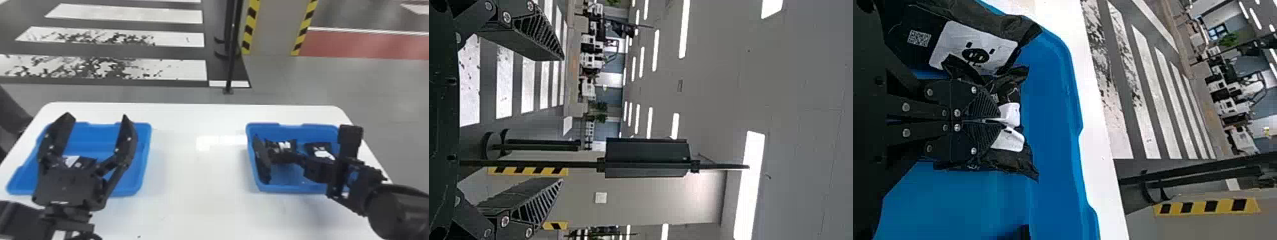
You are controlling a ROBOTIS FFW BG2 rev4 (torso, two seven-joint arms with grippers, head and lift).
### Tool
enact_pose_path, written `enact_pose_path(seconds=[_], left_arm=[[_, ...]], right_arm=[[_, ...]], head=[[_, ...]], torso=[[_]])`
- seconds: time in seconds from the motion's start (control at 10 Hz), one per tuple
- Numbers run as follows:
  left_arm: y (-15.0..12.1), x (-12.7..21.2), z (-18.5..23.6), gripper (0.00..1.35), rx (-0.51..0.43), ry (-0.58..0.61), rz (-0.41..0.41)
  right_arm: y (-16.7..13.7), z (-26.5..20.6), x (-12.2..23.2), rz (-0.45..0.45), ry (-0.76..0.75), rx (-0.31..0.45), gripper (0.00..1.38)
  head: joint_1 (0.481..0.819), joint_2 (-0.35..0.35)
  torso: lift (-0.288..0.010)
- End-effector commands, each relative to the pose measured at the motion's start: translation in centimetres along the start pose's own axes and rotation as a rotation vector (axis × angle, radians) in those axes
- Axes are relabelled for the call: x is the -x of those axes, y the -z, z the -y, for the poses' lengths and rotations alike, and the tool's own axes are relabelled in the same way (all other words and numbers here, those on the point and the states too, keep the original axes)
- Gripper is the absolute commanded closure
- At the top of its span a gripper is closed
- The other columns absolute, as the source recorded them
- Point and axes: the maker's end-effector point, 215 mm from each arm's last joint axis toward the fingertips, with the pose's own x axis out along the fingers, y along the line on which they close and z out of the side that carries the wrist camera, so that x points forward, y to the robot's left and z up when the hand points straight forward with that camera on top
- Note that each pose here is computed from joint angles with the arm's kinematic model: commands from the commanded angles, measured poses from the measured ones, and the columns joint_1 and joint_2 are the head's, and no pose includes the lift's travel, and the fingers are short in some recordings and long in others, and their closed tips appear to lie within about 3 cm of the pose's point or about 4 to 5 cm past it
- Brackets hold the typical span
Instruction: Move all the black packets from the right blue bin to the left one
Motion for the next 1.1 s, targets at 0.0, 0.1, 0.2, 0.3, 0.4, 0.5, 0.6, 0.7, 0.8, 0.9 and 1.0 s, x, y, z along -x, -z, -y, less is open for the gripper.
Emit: enact_pose_path(seconds=[0.0,0.1,0.2,0.3,0.4,0.5,0.6,0.7,0.8,0.9,1.0], left_arm=[[-0.2,0.0,0.0,0.18,0.005,0.0,0.009],[-0.4,0.0,0.1,0.18,0.026,-0.001,0.018],[-0.1,0.1,0.2,0.18,0.088,-0.01,0.02],[-0.1,0.3,0.0,0.18,0.127,-0.019,0.028],[0.1,0.3,0.4,0.18,0.148,-0.016,0.026],[0.1,0.1,1.2,0.18,0.188,-0.003,0.025],[0.2,-0.3,2.2,0.18,0.217,0.017,0.018],[0.3,-0.6,3.0,0.18,0.247,0.04,0.012],[0.4,-0.7,3.7,0.18,0.265,0.055,0.005],[0.5,-0.8,4.2,0.18,0.285,0.065,0.0],[0.2,-1.0,4.7,0.18,0.302,0.076,0.006]], right_arm=[[-1.2,0.2,1.5,0.055,0.005,-0.008,1.17],[-2.4,-0.3,3.0,0.099,-0.002,-0.012,1.17],[-4.2,-1.8,4.1,0.151,-0.04,-0.024,1.17],[-5.9,-4.0,4.7,0.192,-0.105,-0.042,1.17],[-7.7,-6.9,5.3,0.231,-0.181,-0.047,1.17],[-9.1,-11.0,5.6,0.265,-0.292,-0.066,1.17],[-10.2,-15.1,6.0,0.286,-0.397,-0.071,1.17],[-10.7,-19.0,6.7,0.294,-0.492,-0.073,1.17],[-10.4,-22.5,7.3,0.286,-0.577,-0.086,1.17],[-9.9,-25.0,7.7,0.274,-0.633,-0.092,1.17],[-9.3,-26.9,7.8,0.258,-0.675,-0.089,1.17]], head=[[0.695,-0.093],[0.695,-0.103],[0.695,-0.11],[0.695,-0.11],[0.695,-0.104],[0.695,-0.081],[0.695,-0.054],[0.695,-0.019],[0.695,-0.005],[0.695,0.03],[0.695,0.061]], torso=[[-0.14],[-0.14],[-0.14],[-0.14],[-0.14],[-0.14],[-0.14],[-0.14],[-0.14],[-0.14],[-0.14]])
